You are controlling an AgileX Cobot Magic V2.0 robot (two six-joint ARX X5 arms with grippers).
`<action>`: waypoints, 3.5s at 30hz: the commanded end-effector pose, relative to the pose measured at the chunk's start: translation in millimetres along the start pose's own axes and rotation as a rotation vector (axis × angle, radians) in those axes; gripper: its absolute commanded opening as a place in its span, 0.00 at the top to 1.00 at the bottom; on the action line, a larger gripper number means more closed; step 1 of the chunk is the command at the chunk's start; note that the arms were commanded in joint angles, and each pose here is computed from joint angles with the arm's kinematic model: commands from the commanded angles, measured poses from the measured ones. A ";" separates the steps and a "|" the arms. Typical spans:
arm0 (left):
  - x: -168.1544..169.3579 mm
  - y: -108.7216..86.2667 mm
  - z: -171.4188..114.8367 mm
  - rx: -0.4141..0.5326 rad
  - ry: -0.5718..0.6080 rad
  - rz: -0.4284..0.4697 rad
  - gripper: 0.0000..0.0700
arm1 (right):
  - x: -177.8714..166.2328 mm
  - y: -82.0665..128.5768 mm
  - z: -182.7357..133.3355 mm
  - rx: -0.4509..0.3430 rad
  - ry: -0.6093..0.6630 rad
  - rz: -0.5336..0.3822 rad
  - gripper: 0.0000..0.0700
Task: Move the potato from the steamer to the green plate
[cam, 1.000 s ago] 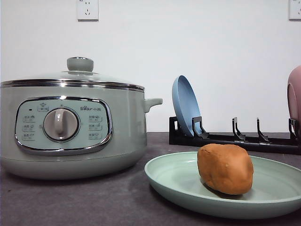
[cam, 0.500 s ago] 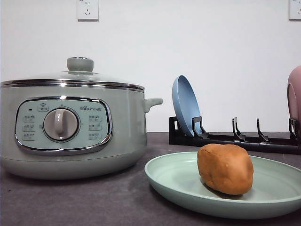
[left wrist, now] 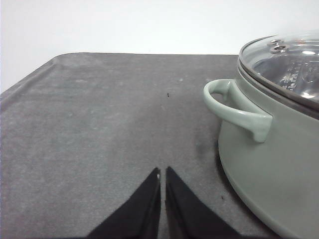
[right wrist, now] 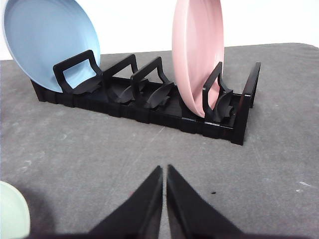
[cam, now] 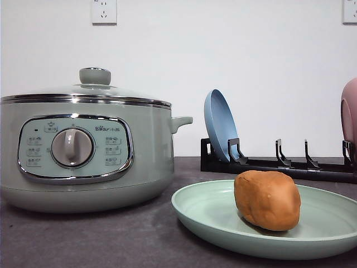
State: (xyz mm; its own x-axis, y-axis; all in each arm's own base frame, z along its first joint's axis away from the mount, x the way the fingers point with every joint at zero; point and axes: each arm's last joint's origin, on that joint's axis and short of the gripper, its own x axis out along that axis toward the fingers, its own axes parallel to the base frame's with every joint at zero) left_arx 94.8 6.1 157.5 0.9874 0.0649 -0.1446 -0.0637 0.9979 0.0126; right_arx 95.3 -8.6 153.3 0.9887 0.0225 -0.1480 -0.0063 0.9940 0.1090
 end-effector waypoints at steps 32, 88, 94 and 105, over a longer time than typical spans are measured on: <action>1.9 0.2 -5.0 -0.003 0.003 0.004 0.99 | 0.4 -0.3 -1.3 0.011 -0.001 -0.002 1.00; 1.9 0.2 -5.0 -0.003 0.003 0.004 0.99 | 0.4 -0.3 -1.3 0.011 -0.001 -0.002 1.00; 1.9 0.2 -5.0 -0.003 0.003 0.004 0.99 | 0.4 -0.3 -1.3 0.011 -0.001 -0.002 1.00; 1.9 0.2 -5.0 -0.003 0.003 0.004 0.99 | 0.4 -0.3 -1.3 0.011 -0.001 -0.002 1.00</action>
State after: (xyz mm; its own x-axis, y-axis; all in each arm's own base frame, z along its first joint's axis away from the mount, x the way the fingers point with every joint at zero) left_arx 94.8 6.1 157.5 0.9874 0.0649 -0.1446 -0.0637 0.9979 0.0126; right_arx 95.3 -8.7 153.3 0.9888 0.0210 -0.1481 -0.0048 0.9941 0.1088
